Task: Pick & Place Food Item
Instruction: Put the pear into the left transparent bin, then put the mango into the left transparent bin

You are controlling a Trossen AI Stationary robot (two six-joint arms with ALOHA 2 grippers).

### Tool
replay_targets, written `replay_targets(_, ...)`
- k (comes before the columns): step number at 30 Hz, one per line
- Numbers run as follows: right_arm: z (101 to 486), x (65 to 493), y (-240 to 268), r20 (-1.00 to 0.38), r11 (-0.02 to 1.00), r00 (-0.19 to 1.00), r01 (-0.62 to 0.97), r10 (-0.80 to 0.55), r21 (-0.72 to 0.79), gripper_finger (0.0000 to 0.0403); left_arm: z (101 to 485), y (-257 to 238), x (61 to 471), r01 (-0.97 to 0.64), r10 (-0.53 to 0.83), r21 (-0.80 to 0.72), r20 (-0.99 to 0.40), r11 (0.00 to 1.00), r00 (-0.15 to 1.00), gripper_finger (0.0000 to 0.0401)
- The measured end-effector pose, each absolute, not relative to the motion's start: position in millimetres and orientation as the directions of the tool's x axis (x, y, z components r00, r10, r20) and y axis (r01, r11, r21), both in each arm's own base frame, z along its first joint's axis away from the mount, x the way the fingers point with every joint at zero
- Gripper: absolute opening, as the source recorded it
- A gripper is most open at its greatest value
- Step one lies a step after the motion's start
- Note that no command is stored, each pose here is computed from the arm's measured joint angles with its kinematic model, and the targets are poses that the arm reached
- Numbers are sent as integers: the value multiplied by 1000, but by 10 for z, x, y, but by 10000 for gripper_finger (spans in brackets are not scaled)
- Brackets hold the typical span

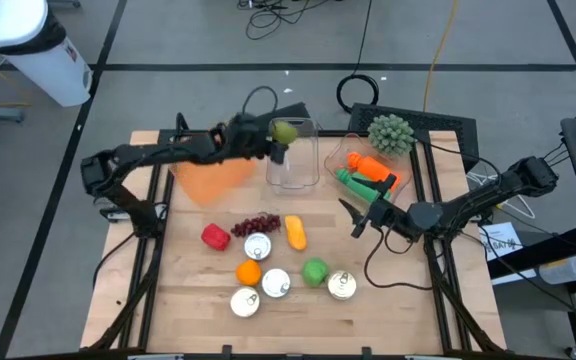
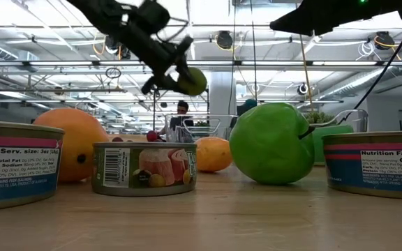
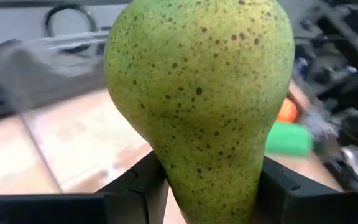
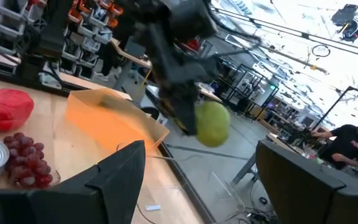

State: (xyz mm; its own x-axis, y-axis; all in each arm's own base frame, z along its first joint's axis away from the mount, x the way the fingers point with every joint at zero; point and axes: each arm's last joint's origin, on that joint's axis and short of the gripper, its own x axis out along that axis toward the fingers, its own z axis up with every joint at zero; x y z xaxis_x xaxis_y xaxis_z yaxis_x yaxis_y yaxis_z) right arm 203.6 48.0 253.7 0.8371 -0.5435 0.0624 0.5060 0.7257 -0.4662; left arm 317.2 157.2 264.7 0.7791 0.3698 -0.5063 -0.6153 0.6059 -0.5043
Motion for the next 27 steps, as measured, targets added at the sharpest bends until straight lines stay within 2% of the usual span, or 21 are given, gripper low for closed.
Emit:
replay_targets(8,2527,2037,481,55,727,838,502,-543,-469,283,2316,1855,3447,-643,325,-509,-579,572,748,163)
replay_targets(13,2526,2037,481,55,727,838,501,-543,-470,281,2113,1926,3458,-694,314,-514,-640,504,701,163)
replay_targets(21,2526,2037,481,54,726,838,501,-543,-471,281,2015,2025,3366,-766,334,-496,-699,409,632,224)
replay_targets(27,2526,2037,481,55,726,838,501,-543,-470,281,2005,2062,3333,-785,348,-491,-710,379,612,250)
